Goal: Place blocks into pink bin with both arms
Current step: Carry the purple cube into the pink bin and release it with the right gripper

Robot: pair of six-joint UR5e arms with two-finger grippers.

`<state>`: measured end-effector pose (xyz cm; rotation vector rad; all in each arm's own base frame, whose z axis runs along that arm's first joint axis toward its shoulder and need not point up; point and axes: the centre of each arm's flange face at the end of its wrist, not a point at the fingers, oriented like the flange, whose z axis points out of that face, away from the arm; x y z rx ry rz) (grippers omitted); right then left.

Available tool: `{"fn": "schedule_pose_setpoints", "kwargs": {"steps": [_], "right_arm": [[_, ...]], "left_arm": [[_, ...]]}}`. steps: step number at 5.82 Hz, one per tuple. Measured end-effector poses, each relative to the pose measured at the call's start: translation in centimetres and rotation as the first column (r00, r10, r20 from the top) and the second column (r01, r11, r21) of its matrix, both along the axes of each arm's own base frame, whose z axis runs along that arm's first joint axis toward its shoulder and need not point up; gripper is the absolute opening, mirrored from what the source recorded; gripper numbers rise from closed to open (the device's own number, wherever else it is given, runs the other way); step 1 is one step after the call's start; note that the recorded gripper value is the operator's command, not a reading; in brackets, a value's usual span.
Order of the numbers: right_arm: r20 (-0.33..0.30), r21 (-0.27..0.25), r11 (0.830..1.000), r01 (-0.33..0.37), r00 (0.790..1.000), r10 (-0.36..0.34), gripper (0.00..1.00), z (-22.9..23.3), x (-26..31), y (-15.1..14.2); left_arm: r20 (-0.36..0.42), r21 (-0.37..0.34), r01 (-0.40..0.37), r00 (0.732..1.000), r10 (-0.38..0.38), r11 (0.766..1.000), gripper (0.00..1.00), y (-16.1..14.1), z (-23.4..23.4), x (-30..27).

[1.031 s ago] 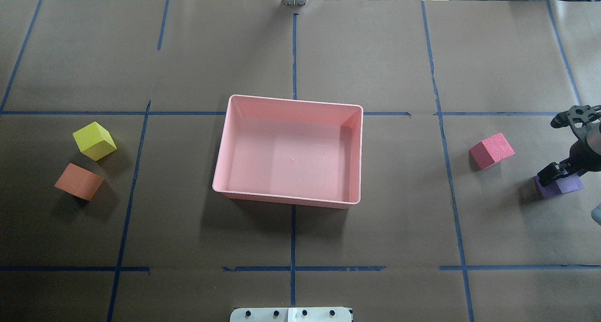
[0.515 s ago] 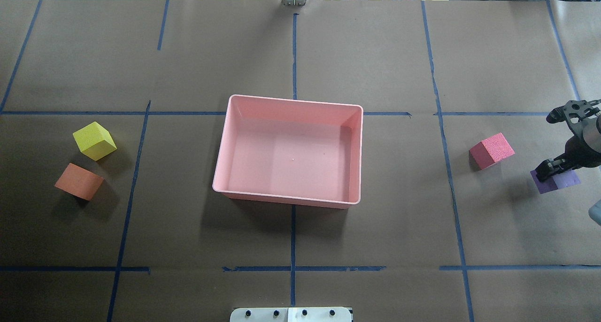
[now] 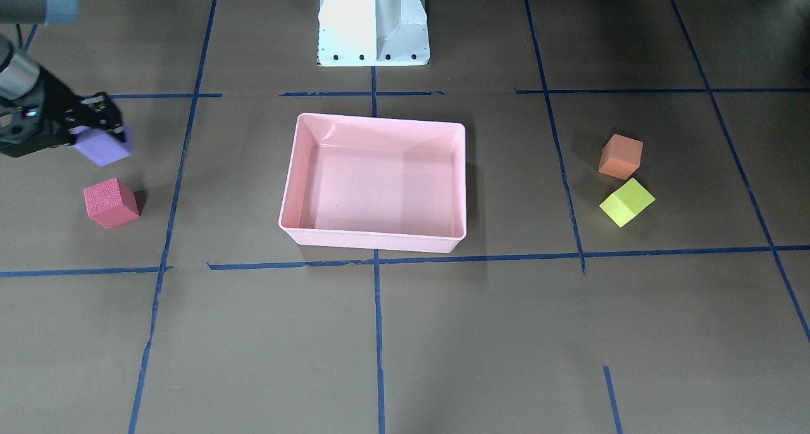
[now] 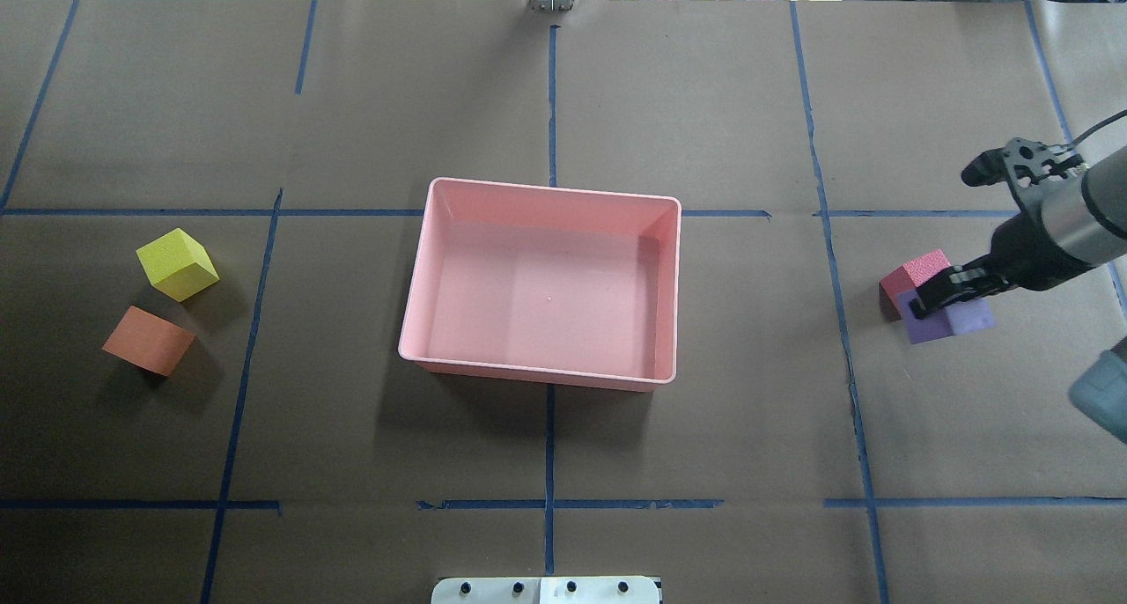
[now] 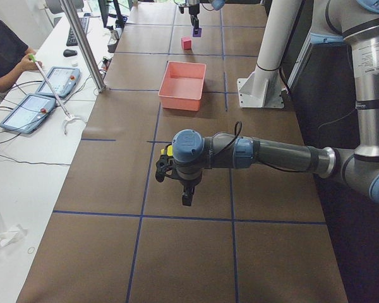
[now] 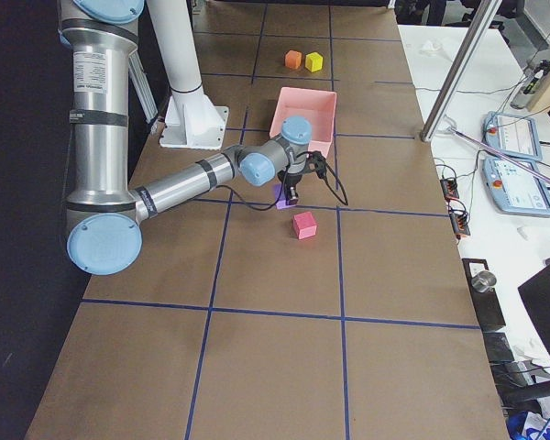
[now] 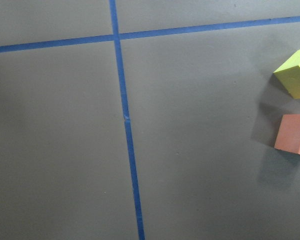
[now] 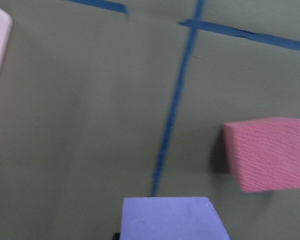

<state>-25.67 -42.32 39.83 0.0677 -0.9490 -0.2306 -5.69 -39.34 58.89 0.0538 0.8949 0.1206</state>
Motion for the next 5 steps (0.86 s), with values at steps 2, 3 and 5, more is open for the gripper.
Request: {"fn": "schedule_pose_setpoints", "kwargs": {"steps": [2,3,5], "right_arm": [[0.092,-0.125,0.988,-0.094,0.99,0.106,0.04,-13.2,-11.3,-0.1],[0.086,-0.19,0.968,-0.161,0.98,0.18,0.13,-18.2,-17.0,-1.0],[0.018,-0.245,0.931,-0.269,0.959,0.282,0.98,-22.3,-26.7,-2.2]], "left_arm": [[-0.002,0.014,-0.006,1.0,0.006,1.0,1.0,-0.1,-0.1,0.1],[-0.002,0.036,-0.014,1.0,0.014,0.999,1.0,-0.3,-0.3,0.5],[-0.009,0.055,-0.028,1.0,0.029,0.998,1.0,-0.5,-0.6,1.1]]}}
